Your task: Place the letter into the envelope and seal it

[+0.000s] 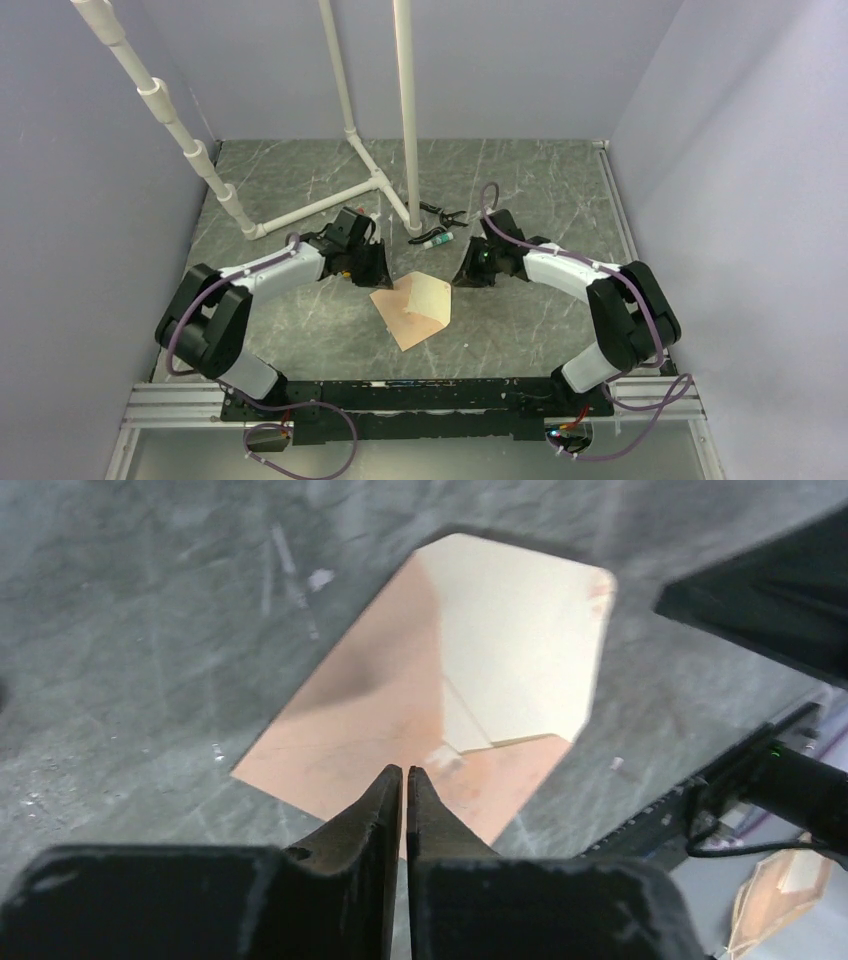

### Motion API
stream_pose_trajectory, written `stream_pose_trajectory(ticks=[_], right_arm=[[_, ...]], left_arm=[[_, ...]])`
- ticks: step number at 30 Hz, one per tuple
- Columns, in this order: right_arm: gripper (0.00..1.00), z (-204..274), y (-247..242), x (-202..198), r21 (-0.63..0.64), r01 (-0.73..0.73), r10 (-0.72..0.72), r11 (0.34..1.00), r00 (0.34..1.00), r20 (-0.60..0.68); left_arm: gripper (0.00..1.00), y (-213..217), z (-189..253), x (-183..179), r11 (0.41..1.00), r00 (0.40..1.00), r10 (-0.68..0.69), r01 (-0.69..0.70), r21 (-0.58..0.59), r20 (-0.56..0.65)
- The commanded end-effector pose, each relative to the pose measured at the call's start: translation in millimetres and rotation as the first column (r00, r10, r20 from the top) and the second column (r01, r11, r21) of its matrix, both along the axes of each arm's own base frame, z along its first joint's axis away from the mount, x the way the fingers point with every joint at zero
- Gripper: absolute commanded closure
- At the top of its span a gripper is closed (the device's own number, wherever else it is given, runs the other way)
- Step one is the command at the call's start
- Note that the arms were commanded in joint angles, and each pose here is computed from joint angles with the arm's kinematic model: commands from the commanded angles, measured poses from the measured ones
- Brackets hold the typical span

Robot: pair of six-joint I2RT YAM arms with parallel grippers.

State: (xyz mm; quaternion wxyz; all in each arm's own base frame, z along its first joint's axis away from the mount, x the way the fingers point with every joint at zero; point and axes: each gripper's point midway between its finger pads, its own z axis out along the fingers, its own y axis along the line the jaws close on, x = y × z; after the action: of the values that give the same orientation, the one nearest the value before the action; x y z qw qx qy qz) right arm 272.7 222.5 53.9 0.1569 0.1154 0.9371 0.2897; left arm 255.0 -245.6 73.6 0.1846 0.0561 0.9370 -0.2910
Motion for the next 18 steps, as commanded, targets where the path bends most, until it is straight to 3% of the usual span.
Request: stream_pose_trajectory(ticks=[1, 8, 18], right_arm=[[0.93, -1.2, -11.7, 3.8, -0.089, 0.059, -0.054, 0.994, 0.997, 0.061], [0.96, -13.6, -19.8, 5.9, -0.165, 0.068, -0.062, 0.984, 0.997, 0.045], [1.00, -20.6, 12.1, -2.6, -0.016, -0.036, 0.036, 0.999, 0.999, -0.025]], left_arm=[[0.92, 17.5, -25.3, 0.1, 0.991, 0.997, 0.042, -0.034, 0.133, -0.057], [0.97, 17.0, -43.2, -5.7, 0.987, 0.989, 0.069, -0.049, 0.150, -0.131], [0.97, 27.4, -66.3, -17.3, 0.972, 0.969, 0.126, -0.078, 0.223, -0.211]])
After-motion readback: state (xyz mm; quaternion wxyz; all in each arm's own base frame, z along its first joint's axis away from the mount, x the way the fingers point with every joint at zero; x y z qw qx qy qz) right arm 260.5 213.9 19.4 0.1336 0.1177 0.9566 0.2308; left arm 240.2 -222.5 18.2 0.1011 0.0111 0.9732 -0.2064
